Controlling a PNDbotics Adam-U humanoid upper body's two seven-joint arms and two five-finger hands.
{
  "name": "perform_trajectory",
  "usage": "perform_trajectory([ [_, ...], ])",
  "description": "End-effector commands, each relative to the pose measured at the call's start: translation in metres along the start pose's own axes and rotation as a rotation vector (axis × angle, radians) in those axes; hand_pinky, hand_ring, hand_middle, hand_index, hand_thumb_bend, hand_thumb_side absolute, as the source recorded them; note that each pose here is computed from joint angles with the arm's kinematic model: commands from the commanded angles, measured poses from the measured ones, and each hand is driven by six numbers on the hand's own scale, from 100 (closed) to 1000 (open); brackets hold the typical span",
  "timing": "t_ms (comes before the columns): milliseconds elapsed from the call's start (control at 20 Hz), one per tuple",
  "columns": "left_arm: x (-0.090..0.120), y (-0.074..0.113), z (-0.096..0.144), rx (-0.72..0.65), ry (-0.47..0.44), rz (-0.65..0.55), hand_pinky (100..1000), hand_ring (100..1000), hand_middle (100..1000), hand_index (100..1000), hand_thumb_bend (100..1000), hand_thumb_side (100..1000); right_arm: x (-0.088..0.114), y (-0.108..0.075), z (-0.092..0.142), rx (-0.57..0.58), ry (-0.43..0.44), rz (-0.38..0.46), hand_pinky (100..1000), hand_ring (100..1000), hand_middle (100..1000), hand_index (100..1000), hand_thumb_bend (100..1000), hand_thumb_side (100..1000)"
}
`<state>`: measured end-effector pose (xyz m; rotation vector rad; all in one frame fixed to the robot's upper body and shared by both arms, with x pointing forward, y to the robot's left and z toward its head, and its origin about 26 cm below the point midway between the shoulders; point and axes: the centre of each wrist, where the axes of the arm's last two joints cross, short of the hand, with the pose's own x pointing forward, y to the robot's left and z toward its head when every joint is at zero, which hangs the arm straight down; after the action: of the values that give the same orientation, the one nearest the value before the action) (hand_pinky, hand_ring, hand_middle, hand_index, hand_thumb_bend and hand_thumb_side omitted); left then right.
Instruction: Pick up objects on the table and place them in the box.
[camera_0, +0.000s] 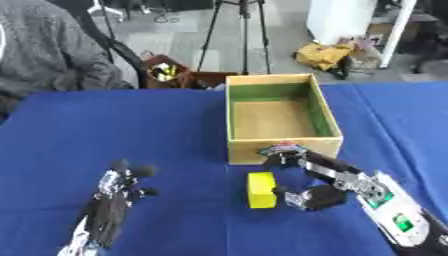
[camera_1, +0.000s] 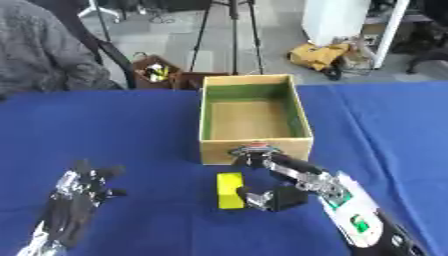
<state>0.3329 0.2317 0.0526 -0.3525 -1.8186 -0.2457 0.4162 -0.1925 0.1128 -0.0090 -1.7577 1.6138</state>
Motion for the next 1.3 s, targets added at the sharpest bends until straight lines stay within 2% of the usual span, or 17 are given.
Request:
perform_trajectory([
  [50, 0.004, 0.000, -0.002, -0.012, -0.014, -0.009, 692, 974, 703, 660, 213, 1000, 0.002, -0.003, -0.002, 0.005, -0.008, 0.029, 872, 1000, 866, 887, 184, 650],
  [300, 0.004, -0.001, -0.002, -0.014, -0.013, -0.008, 692, 974, 703, 660, 214, 1000, 0.007, -0.003, -0.005, 0.021, -0.018, 0.056, 864, 1000, 867, 896, 346, 653],
  [450, 0.004, 0.000, -0.002, -0.014, -0.013, -0.009, 692, 974, 703, 660, 214, 1000, 0.006, -0.003, -0.005, 0.020, 0.003, 0.076, 851, 1000, 863, 900, 397, 657],
  [750, 0.004, -0.001, -0.002, -0.016, -0.011, -0.007, 691, 974, 702, 660, 215, 1000, 0.004, -0.002, -0.007, -0.005, 0.025, 0.094, 828, 1000, 856, 902, 405, 653],
  [1300, 0.002, -0.001, -0.001, -0.018, -0.006, -0.008, 692, 975, 702, 660, 212, 1000, 0.003, -0.004, -0.012, -0.068, 0.053, 0.078, 799, 990, 849, 899, 373, 632],
])
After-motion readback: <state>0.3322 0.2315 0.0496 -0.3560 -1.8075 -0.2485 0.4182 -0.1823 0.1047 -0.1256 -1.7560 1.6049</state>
